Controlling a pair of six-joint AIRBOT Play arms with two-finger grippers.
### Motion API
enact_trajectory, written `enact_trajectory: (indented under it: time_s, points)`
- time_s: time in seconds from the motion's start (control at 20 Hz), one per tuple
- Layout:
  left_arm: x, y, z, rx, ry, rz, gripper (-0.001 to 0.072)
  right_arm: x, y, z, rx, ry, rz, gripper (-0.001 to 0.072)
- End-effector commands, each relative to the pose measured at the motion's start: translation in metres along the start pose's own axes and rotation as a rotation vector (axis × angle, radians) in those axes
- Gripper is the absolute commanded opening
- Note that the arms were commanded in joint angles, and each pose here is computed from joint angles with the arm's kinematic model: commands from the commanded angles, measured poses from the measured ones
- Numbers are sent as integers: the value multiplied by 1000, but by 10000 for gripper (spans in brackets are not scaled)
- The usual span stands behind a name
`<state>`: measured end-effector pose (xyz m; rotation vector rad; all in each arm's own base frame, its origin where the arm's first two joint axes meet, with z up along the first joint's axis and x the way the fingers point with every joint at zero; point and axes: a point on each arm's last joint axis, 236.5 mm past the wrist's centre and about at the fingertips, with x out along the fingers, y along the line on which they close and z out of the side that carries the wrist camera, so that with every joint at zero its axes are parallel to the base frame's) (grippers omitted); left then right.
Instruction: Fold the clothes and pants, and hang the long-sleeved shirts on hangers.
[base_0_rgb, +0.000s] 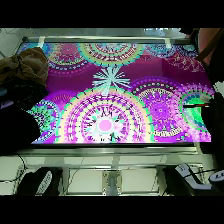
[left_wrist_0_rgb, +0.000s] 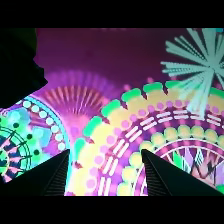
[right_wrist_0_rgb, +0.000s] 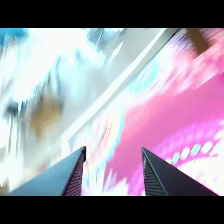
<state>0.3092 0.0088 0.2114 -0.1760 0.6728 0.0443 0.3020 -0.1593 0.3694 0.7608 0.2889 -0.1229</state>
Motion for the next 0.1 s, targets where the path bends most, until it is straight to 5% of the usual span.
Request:
enact_trajectory:
  time_s: [0.0,0.05]
  points:
    - [0,0,0,0,0,0,522,26,44,-59,-214,182,44,393]
    - [0,0,0,0,1,0,522,31,47,-70,-244,216,38,393]
